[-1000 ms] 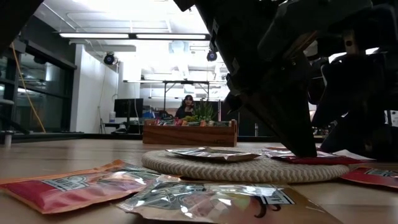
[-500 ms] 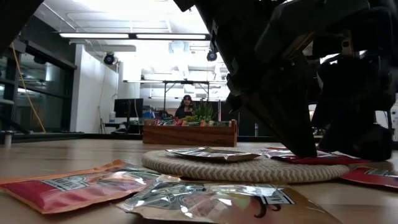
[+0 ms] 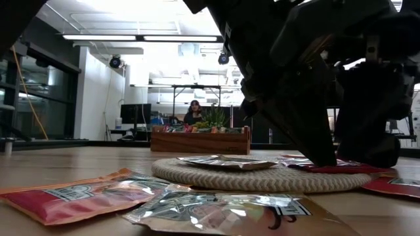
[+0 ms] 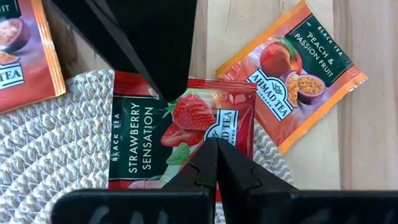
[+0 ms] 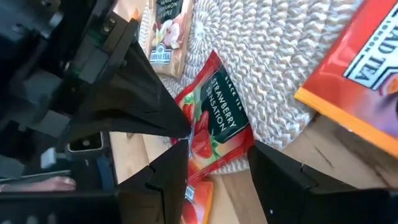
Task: Pick & Place Tea
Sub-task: Put the red tea bag into the left section of the wooden organizer
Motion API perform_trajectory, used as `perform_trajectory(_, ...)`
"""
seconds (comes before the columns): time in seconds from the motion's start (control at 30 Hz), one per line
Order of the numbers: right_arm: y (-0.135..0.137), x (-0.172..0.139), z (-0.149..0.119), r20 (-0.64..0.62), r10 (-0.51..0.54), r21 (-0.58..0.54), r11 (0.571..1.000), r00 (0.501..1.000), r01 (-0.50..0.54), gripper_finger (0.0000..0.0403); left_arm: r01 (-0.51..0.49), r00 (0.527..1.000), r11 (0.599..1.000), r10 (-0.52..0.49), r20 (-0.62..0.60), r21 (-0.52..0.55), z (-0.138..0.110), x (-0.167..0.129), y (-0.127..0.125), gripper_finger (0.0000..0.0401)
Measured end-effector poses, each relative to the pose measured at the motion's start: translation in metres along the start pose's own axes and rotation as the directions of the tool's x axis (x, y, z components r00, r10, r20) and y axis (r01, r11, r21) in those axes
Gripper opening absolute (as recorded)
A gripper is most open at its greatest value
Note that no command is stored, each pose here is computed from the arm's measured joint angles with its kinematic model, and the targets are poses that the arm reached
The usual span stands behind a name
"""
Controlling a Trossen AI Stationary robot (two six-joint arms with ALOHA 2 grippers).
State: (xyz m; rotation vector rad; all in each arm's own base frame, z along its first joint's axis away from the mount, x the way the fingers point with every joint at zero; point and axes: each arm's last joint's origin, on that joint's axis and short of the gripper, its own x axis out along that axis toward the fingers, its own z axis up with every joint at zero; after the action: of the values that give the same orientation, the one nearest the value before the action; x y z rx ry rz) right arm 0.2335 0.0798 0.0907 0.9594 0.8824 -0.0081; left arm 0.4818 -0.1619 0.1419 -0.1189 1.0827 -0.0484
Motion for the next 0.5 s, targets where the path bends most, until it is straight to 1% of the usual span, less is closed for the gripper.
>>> perform_trajectory(0.1, 0.000, 0.001, 0.003, -0.007, -0.011, -0.032, 0.999, 1.000, 0.011, 0.0161, 0.001, 1.000, 1.000, -0.001, -0.001, 0.016, 0.000, 0.000, -0.001, 0.0000)
perform_trajectory(0.2, -0.001, 0.000, 0.005, -0.013, -0.011, -0.050, 0.999, 1.000, 0.010, 0.0149, 0.006, 1.000, 1.000, -0.006, -0.002, 0.016, 0.000, 0.000, -0.001, 0.0000)
perform_trajectory(0.37, -0.003, -0.001, 0.010, -0.010, -0.011, -0.068, 0.998, 1.000, 0.010, 0.0115, 0.011, 1.000, 1.000, -0.010, -0.005, 0.014, 0.000, 0.000, 0.000, 0.0000)
perform_trajectory(0.5, -0.005, -0.001, 0.012, 0.002, -0.013, -0.076, 0.997, 1.000, 0.013, 0.0076, 0.011, 1.000, 1.000, -0.011, -0.004, 0.014, 0.000, 0.000, 0.000, 0.0000)
